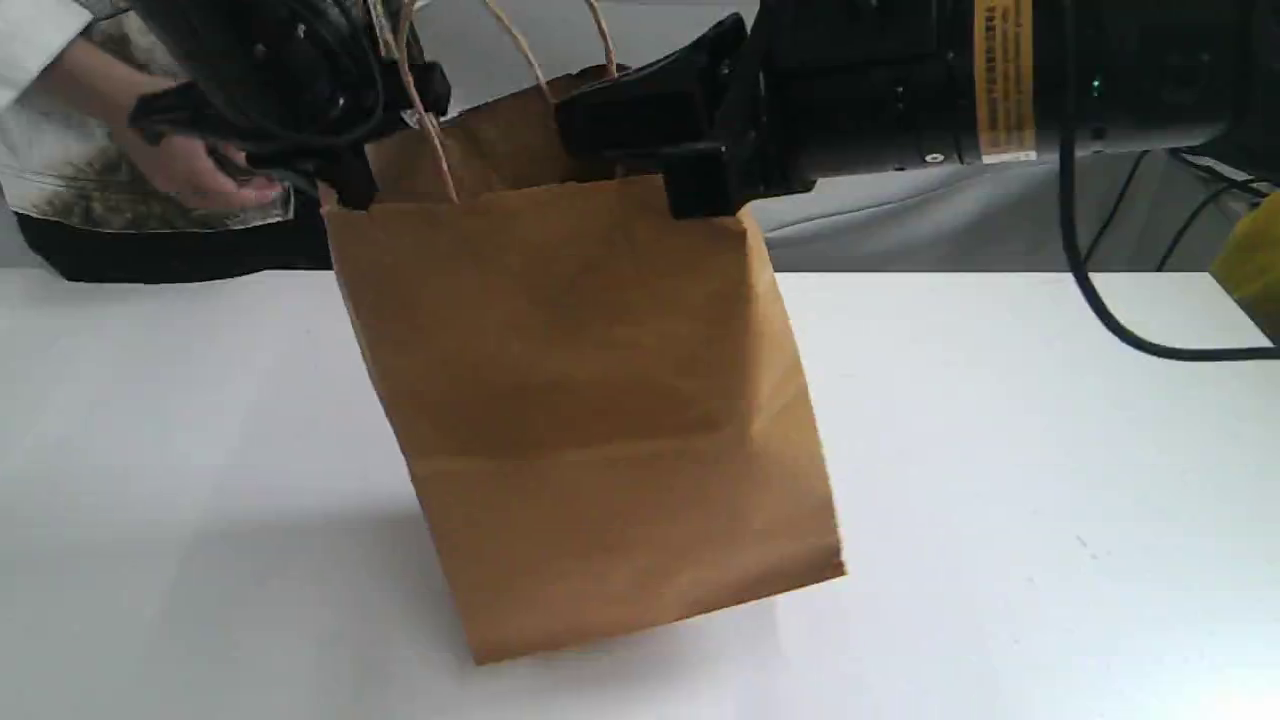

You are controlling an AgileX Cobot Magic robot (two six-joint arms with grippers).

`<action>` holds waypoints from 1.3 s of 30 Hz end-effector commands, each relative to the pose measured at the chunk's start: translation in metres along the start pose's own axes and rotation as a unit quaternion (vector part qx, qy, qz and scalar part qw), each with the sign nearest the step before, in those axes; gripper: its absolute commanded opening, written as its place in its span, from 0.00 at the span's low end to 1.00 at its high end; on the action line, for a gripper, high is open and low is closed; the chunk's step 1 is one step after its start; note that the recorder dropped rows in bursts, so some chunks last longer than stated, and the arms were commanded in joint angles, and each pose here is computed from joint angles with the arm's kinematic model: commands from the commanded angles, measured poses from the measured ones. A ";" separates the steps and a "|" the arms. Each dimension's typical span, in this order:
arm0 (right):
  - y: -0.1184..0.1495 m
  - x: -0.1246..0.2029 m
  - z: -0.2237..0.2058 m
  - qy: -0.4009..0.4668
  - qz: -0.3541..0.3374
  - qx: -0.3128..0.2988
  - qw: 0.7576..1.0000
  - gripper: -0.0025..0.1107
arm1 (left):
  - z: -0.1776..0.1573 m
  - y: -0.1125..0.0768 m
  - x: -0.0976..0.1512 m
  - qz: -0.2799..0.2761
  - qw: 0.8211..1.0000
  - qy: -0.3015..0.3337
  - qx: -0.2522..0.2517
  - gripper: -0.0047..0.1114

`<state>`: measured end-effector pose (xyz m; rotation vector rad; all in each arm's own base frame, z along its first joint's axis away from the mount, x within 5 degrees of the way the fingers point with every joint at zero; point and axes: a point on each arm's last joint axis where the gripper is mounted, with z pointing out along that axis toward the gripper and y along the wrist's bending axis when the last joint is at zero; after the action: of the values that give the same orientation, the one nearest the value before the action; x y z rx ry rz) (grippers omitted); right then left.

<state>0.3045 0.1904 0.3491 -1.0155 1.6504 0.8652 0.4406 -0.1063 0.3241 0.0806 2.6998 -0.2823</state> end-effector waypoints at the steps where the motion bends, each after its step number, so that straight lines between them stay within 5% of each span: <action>1: 0.001 0.003 -0.001 0.002 0.008 -0.003 1.000 0.02 | -0.012 0.000 -0.006 0.006 1.000 -0.026 -0.001 0.04; 10: 0.006 0.045 0.002 0.050 0.037 -0.011 0.998 0.02 | -0.014 0.000 -0.006 0.008 1.000 -0.028 0.001 0.04; 17: 0.006 0.047 0.002 0.052 0.039 -0.010 0.998 0.02 | -0.015 -0.003 -0.006 0.003 1.000 -0.026 0.017 0.05; 22: 0.006 0.047 0.002 0.052 0.038 -0.010 0.998 0.23 | -0.015 -0.004 -0.006 0.000 0.999 -0.026 0.019 0.20; 27: 0.006 0.047 0.002 0.052 0.034 -0.010 0.998 0.56 | -0.015 -0.008 -0.005 -0.008 0.999 -0.023 0.042 0.52; 39: 0.011 0.031 -0.011 0.031 -0.004 0.019 0.999 0.59 | -0.062 -0.003 -0.004 0.003 0.997 -0.074 0.018 0.56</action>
<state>0.2872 0.1819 0.3163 -1.0461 1.7280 0.8412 0.4248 -0.1011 0.3664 0.0865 2.5944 -0.3251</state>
